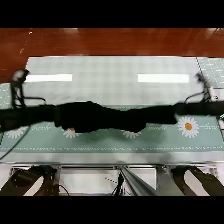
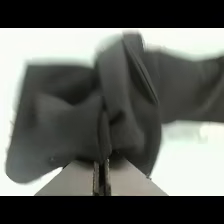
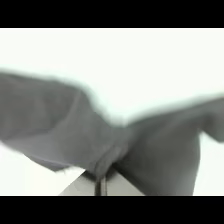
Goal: Fold the shirts.
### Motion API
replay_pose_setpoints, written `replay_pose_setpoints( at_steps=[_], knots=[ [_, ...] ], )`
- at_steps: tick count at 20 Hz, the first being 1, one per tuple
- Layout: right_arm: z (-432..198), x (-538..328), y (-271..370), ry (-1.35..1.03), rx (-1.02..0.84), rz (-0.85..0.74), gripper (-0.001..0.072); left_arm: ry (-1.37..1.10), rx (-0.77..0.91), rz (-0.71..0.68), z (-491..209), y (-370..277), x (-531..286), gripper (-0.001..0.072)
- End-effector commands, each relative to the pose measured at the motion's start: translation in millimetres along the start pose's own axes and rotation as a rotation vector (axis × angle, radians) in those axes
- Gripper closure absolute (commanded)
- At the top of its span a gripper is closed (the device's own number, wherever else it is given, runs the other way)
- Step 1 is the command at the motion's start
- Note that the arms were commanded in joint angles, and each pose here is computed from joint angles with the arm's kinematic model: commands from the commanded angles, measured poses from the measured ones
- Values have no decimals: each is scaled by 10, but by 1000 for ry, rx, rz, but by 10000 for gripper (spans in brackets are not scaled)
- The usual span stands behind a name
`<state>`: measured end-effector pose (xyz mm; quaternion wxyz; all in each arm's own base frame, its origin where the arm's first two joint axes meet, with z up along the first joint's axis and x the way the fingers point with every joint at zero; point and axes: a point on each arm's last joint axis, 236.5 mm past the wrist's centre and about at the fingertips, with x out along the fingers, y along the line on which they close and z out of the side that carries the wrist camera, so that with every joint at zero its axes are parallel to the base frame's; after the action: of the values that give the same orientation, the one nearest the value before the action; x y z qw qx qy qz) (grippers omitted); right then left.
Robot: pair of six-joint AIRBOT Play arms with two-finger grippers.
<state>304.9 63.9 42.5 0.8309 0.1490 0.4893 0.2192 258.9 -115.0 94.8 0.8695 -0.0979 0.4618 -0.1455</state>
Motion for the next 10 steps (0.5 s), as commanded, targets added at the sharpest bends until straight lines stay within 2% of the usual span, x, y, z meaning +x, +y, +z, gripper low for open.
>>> replay_pose_setpoints(
  at_steps=[1,3,5,10],
  knots=[
    [1073,-1164,575,-378,-215,-107,686,-249,125,161,794,165,-688,685],
    [1528,-1946,838,-625,-278,-217,687,-421,170,228,1248,153,-1293,685],
    [1690,-2464,1055,-759,-292,-267,687,-566,185,239,1542,42,-1860,684],
    [1636,-2861,1464,-806,-267,-214,687,-738,244,164,1720,-323,-2719,684]
  ],
)
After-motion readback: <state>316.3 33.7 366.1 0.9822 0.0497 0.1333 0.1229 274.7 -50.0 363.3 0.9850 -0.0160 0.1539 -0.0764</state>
